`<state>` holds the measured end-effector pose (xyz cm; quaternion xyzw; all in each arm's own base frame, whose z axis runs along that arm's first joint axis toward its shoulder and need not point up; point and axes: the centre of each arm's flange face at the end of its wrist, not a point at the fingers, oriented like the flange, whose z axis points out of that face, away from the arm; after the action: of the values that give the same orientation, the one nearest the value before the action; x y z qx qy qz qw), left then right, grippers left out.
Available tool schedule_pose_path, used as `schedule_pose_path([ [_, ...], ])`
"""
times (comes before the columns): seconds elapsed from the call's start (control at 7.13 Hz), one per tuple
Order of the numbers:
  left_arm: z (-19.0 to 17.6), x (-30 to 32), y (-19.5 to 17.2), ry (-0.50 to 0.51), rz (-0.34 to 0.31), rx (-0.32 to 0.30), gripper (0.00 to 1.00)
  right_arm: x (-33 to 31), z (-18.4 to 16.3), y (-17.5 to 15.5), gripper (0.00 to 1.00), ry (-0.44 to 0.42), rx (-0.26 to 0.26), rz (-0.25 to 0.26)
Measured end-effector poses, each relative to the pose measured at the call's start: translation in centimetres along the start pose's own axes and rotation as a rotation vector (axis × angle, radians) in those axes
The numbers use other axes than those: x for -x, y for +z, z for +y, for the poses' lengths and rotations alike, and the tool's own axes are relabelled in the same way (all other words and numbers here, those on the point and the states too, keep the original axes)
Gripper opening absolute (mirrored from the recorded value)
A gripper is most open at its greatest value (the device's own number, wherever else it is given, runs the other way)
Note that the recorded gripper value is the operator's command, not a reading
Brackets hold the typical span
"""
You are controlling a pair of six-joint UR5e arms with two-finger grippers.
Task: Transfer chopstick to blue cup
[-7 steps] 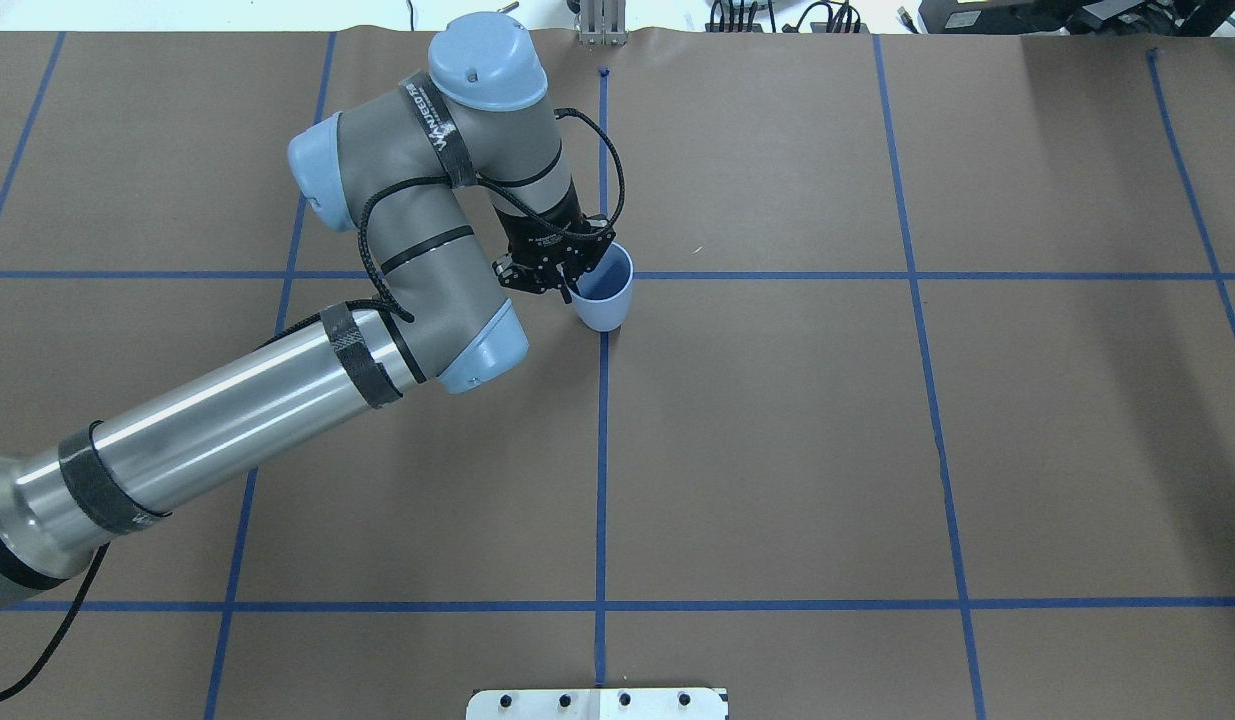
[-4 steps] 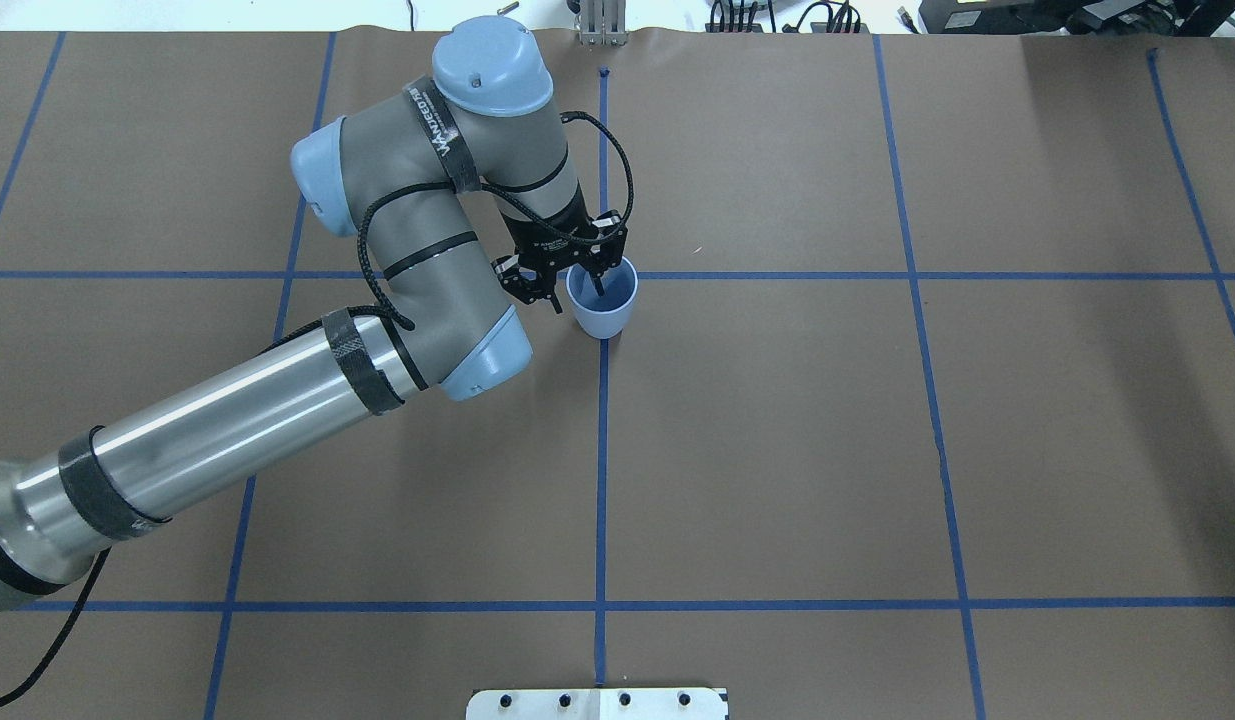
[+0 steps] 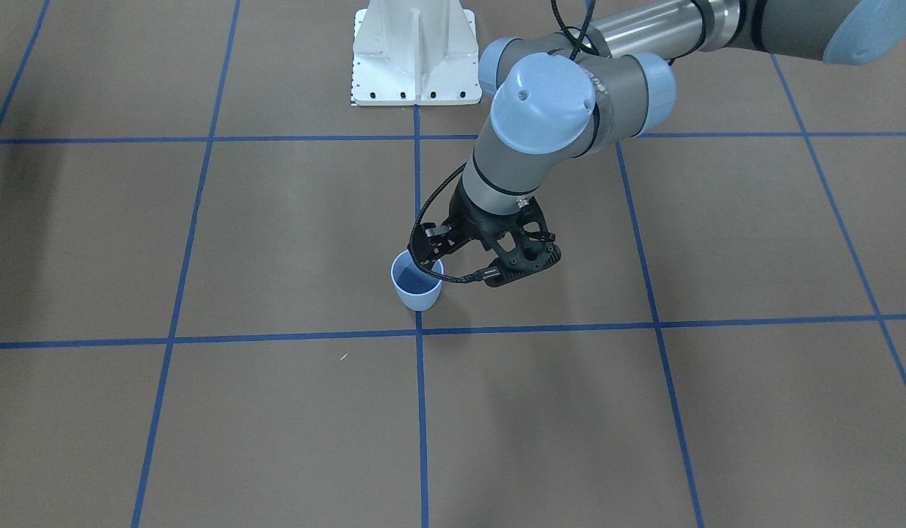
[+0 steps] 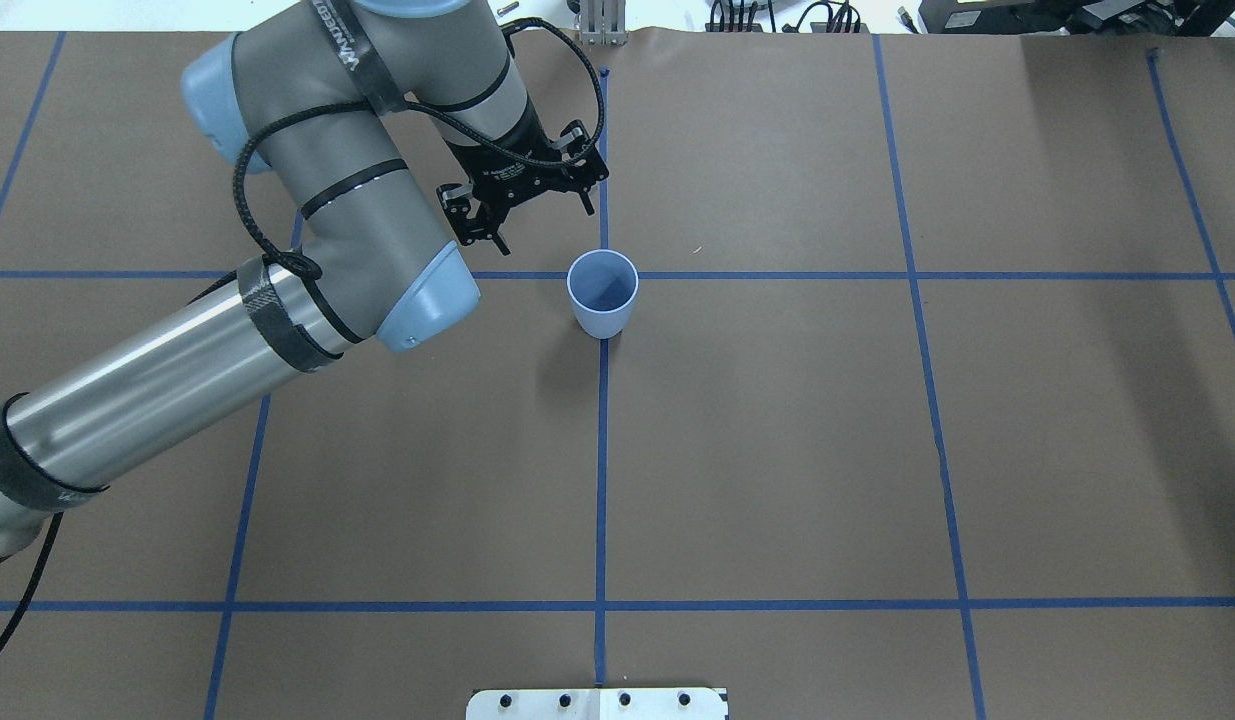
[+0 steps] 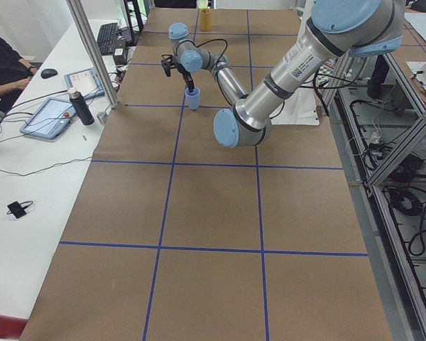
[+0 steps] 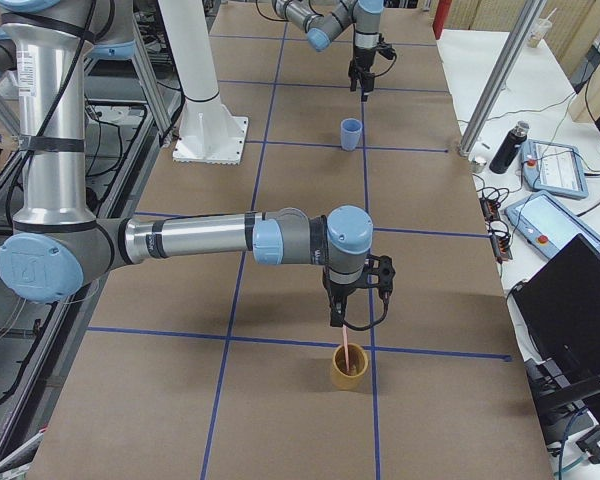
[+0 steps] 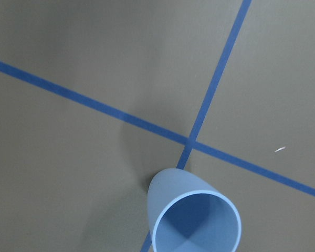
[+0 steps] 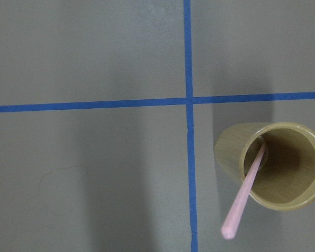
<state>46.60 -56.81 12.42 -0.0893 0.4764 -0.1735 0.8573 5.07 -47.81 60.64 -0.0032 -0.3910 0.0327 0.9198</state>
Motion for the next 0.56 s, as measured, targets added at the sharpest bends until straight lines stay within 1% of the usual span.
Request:
schedule_pose_path([
  [0.28,-0.3,1.1,-0.6,0.001,0.002,-0.007,0.98,-1.8,-1.0,0.1,1.0,0.057,0.008,0.001],
  [0.42,-0.3,1.3,-0.6,0.0,0.001,-0.008,0.98,-1.9,-1.7,-0.3,0.98,0.063,0.0,0.003],
  [0.56,-0.4,1.5,-0.7,-0.001,0.001,-0.01,0.98,-1.4,-2.7,-1.0,0.97,0.049,-0.016,0.009],
])
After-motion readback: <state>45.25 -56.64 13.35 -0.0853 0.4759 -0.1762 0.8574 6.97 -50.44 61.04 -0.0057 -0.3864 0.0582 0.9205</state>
